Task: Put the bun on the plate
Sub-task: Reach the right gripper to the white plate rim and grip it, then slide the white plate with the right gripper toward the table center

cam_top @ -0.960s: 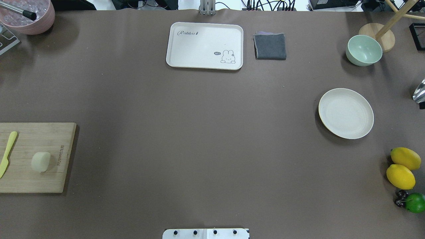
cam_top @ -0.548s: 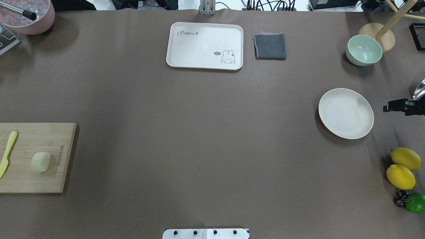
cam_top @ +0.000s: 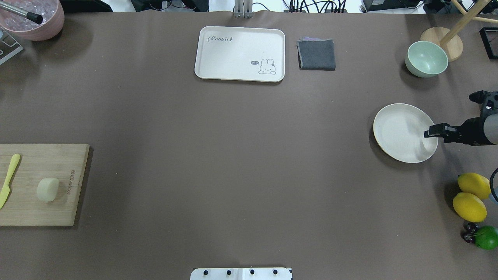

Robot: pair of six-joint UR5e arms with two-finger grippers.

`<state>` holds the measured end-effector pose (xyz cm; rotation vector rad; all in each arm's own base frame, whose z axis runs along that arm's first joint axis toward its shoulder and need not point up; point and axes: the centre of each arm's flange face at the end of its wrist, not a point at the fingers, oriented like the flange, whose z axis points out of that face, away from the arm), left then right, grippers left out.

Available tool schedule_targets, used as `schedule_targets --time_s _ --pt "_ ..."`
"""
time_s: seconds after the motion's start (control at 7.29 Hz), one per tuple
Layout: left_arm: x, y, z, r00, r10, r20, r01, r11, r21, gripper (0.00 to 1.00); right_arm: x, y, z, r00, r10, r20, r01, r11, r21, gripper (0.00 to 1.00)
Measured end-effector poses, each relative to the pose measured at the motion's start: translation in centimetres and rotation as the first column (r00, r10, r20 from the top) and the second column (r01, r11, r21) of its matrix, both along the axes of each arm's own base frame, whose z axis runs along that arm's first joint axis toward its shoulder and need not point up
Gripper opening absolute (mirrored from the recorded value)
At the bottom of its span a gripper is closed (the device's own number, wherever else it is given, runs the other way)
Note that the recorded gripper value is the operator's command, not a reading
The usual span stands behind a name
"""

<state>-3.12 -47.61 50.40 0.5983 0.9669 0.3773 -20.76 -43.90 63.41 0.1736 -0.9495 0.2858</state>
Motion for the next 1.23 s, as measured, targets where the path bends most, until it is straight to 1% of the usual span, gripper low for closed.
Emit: schedule_targets --time_s 0.14,0.41,0.55,0.69,0.96,1.1,1.23 --pt "0.0 0.0 0.0 1.0 0.0 0.0 0.0 1.0 0.0 0.98 -0.4 0.3 -0.2 1.0 -0.006 0.003 0.006 1.0 0.0 0.0" --pt "0.0 0.0 0.0 1.0 0.0 -0.001 0.0 1.0 -0.001 0.98 -0.9 0.9 -1.2 1.0 -0.021 0.014 0.02 1.0 0.014 0.0" --pt "0.0 0.0 0.0 1.0 0.0 -0.001 0.0 1.0 -0.001 0.98 -1.0 0.9 -2.4 0.999 -0.022 0.028 0.021 0.999 0.026 0.0" --pt "0.0 0.0 0.0 1.0 0.0 0.0 0.0 1.0 -0.001 0.98 -1.2 1.0 -4.0 0.998 -0.011 0.054 0.009 1.0 0.027 0.0" --pt "0.0 0.0 0.0 1.0 -0.003 -0.002 0.003 1.0 -0.006 0.98 -2.3 1.1 -9.0 0.989 0.042 0.145 -0.041 0.999 -0.011 0.0" --pt "0.0 0.0 0.0 1.0 -0.004 -0.004 0.004 1.0 -0.009 0.98 -3.7 1.5 -11.8 0.978 0.069 0.197 -0.063 0.997 -0.037 0.0" --pt "0.0 0.0 0.0 1.0 -0.004 -0.005 0.004 1.0 -0.01 0.98 -6.2 2.3 -14.7 0.967 0.088 0.238 -0.08 0.996 -0.043 0.0"
